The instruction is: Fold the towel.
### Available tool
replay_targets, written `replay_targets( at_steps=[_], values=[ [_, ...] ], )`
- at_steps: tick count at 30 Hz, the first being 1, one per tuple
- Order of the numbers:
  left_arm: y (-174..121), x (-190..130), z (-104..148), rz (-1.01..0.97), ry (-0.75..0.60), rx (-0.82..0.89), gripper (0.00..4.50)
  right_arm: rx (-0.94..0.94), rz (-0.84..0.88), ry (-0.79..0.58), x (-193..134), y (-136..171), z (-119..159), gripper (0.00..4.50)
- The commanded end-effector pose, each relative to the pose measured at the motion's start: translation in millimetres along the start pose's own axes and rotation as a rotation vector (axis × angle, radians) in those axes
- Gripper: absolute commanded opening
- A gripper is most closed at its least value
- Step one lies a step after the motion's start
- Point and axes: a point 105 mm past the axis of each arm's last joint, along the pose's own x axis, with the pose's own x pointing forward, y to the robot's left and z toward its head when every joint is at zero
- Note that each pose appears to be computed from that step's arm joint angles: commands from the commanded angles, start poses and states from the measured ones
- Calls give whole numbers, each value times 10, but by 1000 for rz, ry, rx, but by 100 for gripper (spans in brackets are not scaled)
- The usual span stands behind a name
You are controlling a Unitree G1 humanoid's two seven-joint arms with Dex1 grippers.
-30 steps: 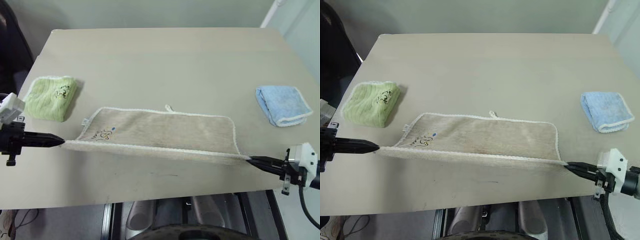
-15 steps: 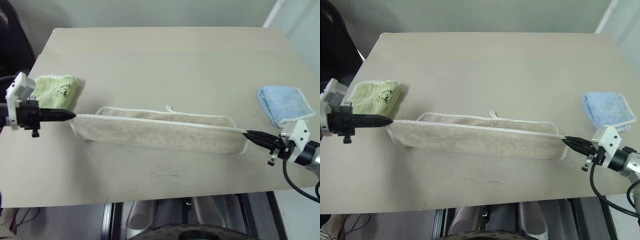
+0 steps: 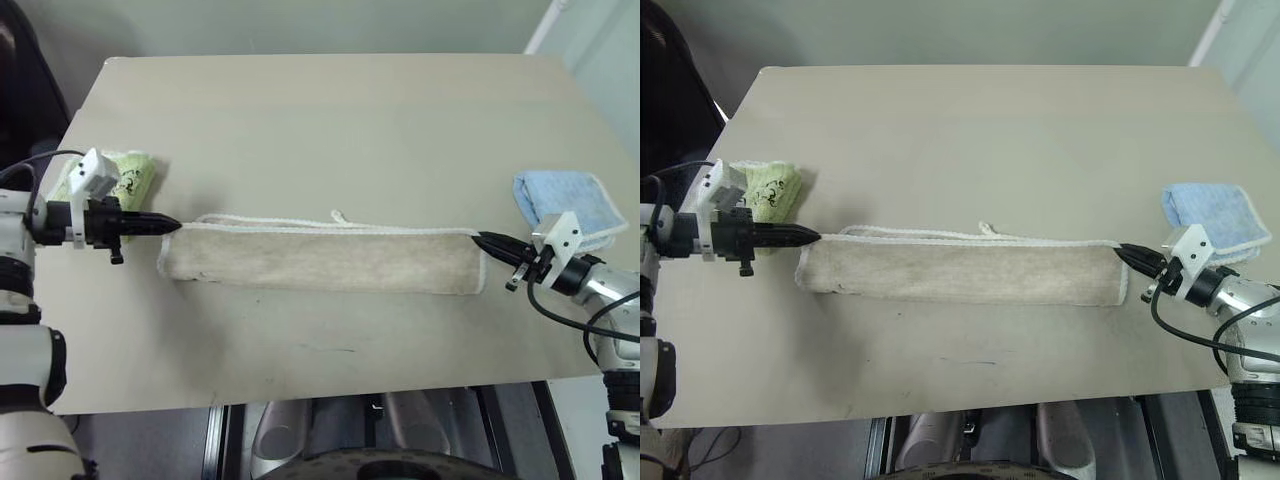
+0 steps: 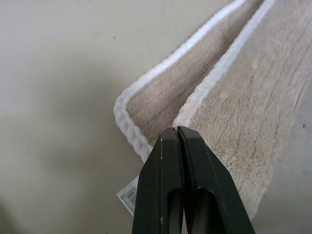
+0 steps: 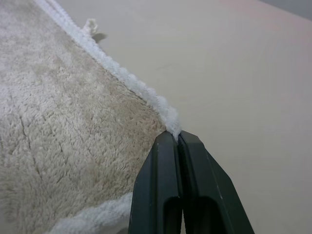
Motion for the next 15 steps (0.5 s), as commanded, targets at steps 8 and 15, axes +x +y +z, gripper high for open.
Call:
replay_targets(
  at_steps=[8,15],
  values=[
    [-5,-87,129,-13,-30,55,5,-34,-1,-28,1,-26,71,0],
    [-4,-86,129,-11,-30,55,5,-34,-1,-28,1,-26,71,0]
  ],
)
